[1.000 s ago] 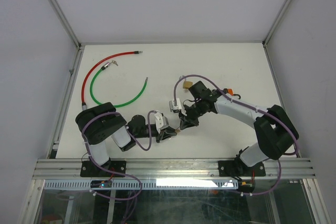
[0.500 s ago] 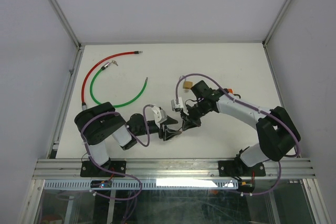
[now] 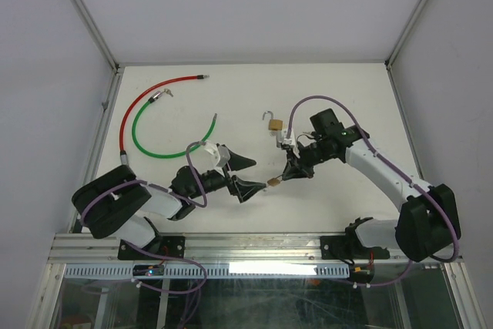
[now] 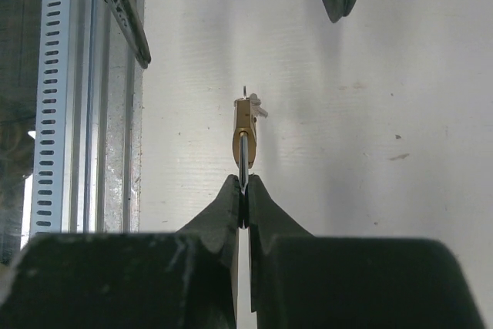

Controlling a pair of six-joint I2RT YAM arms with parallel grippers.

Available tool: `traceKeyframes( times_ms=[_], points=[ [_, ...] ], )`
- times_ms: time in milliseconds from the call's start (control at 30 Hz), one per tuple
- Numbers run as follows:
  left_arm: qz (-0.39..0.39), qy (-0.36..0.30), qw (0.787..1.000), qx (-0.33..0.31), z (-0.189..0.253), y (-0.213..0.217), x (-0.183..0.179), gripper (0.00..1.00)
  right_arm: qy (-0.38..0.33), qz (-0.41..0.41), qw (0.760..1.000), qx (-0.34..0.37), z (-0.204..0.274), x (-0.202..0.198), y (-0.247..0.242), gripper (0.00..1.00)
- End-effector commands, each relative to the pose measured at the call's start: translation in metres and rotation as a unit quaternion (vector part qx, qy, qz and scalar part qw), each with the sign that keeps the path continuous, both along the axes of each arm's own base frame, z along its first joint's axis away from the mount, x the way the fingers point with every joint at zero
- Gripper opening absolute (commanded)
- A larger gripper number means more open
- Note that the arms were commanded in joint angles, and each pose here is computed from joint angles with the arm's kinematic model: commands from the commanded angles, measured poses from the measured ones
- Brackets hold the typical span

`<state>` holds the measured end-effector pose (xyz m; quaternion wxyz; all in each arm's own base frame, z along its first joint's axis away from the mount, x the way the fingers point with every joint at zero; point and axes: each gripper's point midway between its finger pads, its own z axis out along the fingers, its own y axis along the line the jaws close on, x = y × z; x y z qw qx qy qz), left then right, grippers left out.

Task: Lock with the key
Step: Lock the lock.

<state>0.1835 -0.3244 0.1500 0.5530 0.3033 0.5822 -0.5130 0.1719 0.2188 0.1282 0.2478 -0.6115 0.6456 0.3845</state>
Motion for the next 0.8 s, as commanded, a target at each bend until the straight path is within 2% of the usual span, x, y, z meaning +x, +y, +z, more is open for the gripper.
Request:
traceKeyframes(
  times_ms=[0,200,433,567,767],
  points=[
    [0.014,0.054,0.998,-0.01,0.018,-0.006,0.013,0.99,-0.03,0.001,0.998,0.05,0.03,0.001,-0.002,0.0],
    [0.016,0.097,0.995,-0.012,0.028,-0.01,0.017,0.99,-0.038,-0.012,0.997,0.061,0.038,0.005,-0.008,0.0],
    [0.021,0.15,0.987,-0.049,0.028,0.004,0.02,0.99,-0.039,-0.015,0.996,0.073,0.044,0.003,-0.009,0.0],
    [0.01,0.151,0.987,-0.058,0.028,0.006,0.016,0.99,-0.039,-0.016,0.996,0.075,0.044,0.003,-0.009,0.0],
    [0.034,0.155,0.986,-0.053,0.022,0.011,0.021,0.96,-0.037,-0.015,0.996,0.081,0.046,0.002,-0.009,0.0]
  ],
)
